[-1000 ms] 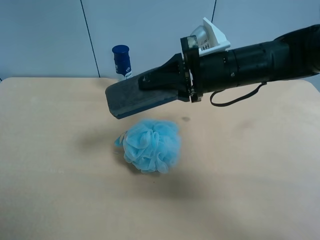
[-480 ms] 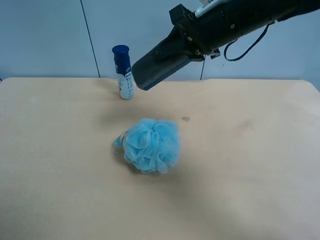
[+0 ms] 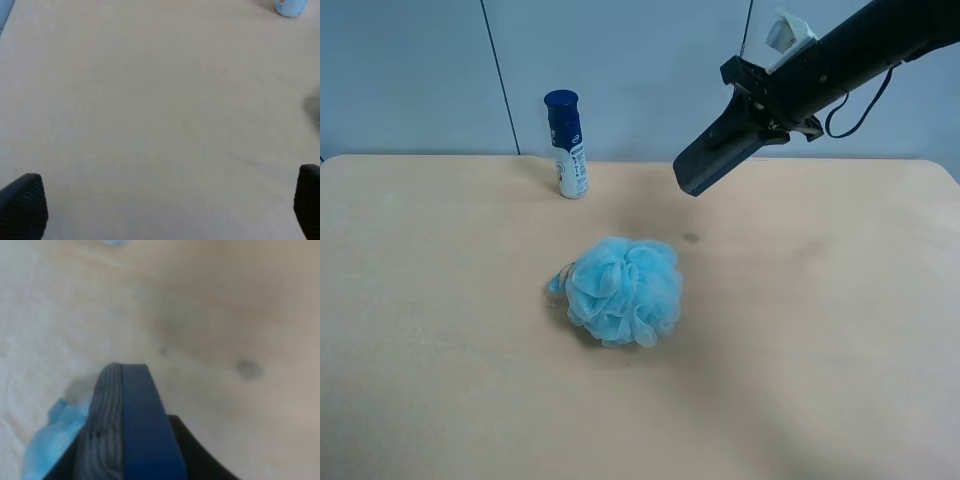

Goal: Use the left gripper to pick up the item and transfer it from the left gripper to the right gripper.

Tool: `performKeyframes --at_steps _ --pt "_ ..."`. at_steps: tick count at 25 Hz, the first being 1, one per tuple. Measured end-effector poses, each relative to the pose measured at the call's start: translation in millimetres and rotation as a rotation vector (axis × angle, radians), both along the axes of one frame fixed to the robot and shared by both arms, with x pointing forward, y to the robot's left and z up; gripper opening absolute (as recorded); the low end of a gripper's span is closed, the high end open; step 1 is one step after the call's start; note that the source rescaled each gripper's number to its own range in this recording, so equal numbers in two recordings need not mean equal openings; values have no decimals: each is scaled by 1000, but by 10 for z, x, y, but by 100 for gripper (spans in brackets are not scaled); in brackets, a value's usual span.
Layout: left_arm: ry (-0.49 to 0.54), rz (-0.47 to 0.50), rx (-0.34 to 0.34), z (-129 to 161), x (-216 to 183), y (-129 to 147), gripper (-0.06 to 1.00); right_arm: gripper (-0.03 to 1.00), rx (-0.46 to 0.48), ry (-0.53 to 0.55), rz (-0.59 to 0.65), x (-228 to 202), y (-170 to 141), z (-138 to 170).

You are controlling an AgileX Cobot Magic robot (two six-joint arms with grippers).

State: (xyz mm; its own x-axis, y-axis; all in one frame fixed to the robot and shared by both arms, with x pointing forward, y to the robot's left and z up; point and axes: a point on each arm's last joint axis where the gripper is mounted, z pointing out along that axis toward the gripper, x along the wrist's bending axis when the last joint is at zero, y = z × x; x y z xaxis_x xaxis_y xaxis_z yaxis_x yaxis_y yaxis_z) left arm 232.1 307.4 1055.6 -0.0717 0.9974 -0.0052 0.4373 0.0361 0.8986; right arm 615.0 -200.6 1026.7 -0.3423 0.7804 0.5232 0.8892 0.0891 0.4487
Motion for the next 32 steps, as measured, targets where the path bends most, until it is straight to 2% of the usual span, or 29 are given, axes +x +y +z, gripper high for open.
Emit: performKeyframes --at_steps 13,22,32 --pt "0 95 -1 0 -7 -7 100 0 -54 -39 -53 264 -28 -458" --pt "0 101 -1 0 -7 -8 100 0 31 -28 -61 355 35 -667" --pt "0 101 -1 0 -7 -8 100 0 27 -2 -55 379 40 -820"
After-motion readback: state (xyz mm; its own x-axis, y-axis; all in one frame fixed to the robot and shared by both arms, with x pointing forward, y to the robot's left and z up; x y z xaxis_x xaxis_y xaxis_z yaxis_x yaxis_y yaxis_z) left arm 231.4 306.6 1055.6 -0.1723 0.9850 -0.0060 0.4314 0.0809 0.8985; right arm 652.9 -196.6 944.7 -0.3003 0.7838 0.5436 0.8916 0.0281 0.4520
